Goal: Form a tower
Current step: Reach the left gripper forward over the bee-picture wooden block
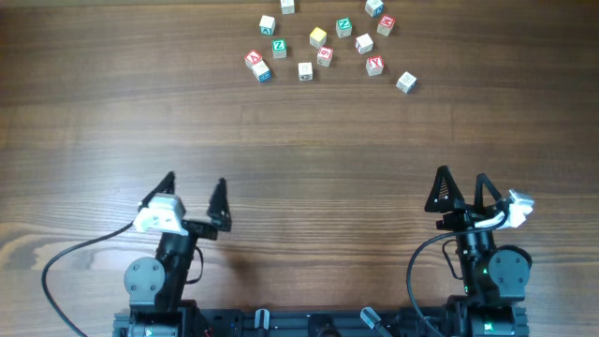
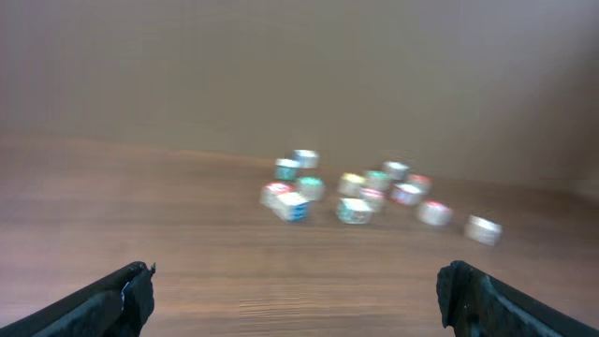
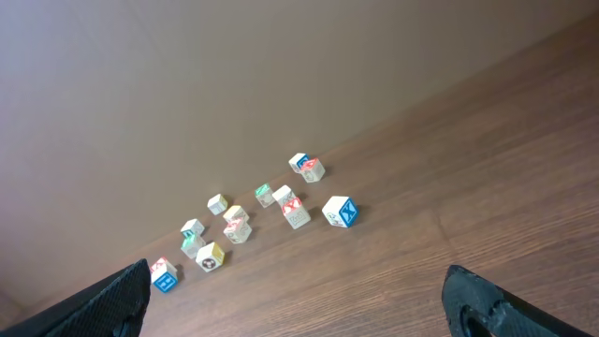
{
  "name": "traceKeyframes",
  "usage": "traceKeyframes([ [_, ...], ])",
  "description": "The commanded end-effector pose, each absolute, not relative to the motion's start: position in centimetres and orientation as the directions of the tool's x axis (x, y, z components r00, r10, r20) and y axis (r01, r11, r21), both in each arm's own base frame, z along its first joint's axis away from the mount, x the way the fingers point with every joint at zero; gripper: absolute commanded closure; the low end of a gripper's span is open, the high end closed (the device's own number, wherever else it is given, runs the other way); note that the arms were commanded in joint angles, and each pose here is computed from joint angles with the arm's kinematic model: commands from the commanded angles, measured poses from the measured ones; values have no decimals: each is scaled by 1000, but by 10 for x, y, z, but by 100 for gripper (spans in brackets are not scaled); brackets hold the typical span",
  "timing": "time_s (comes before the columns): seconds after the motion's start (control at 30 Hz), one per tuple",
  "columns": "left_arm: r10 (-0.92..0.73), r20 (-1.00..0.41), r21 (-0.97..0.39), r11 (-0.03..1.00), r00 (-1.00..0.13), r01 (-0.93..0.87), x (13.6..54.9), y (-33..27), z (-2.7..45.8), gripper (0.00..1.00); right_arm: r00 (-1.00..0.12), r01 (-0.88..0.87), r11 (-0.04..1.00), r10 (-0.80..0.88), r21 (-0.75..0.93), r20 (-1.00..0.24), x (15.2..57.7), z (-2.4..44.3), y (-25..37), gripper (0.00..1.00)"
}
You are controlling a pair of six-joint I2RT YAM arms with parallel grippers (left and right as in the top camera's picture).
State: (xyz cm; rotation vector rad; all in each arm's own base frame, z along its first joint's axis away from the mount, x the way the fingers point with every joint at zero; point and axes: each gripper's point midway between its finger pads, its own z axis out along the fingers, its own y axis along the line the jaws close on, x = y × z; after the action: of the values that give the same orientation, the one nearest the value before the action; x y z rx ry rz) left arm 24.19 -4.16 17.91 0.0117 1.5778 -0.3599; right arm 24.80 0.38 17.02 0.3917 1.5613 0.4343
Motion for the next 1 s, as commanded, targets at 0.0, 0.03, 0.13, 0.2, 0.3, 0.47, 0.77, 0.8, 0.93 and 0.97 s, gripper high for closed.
traceKeyframes([
  [0.0, -264, -964, -259, 885, -41, 386, 222, -67, 229, 0, -19, -10, 862, 506, 507, -862, 248, 173, 1, 0],
  [0.03, -260, -965, -256, 886, -42, 386, 218, -67, 243, 0, -19, -9, 862, 506, 507, -862, 248, 172, 1, 0],
  [0.13, -260, -962, -270, 887, -79, 375, 216, -67, 274, 0, -19, -9, 862, 506, 507, -862, 248, 172, 1, 0],
  [0.2, -259, -957, -288, 887, -126, 362, 221, -67, 289, 0, -19, -9, 862, 506, 506, -862, 248, 172, 1, 0],
  [0.3, -257, -937, -326, 887, -236, 326, 243, -67, 317, 0, -19, -9, 862, 507, 507, -862, 248, 173, 1, 0],
  [0.47, -256, -899, -364, 888, -354, 281, 271, -67, 319, 0, -19, -9, 862, 506, 507, -862, 248, 173, 1, 0],
  [0.77, -260, -700, -438, 892, -665, 112, 281, -66, 229, 0, -19, -9, 862, 506, 507, -862, 248, 173, 1, 0],
  [0.8, -260, -699, -440, 891, -666, 114, 283, -66, 228, 0, -19, -9, 862, 506, 507, -862, 248, 172, 1, 0],
  [0.93, -258, -776, -393, 912, -576, 120, 320, -58, 240, 0, -19, -9, 862, 506, 507, -862, 248, 172, 1, 0],
  [0.97, -260, -800, -390, 910, -540, 139, 334, -58, 246, 0, -19, -9, 862, 507, 507, -862, 248, 172, 1, 0],
])
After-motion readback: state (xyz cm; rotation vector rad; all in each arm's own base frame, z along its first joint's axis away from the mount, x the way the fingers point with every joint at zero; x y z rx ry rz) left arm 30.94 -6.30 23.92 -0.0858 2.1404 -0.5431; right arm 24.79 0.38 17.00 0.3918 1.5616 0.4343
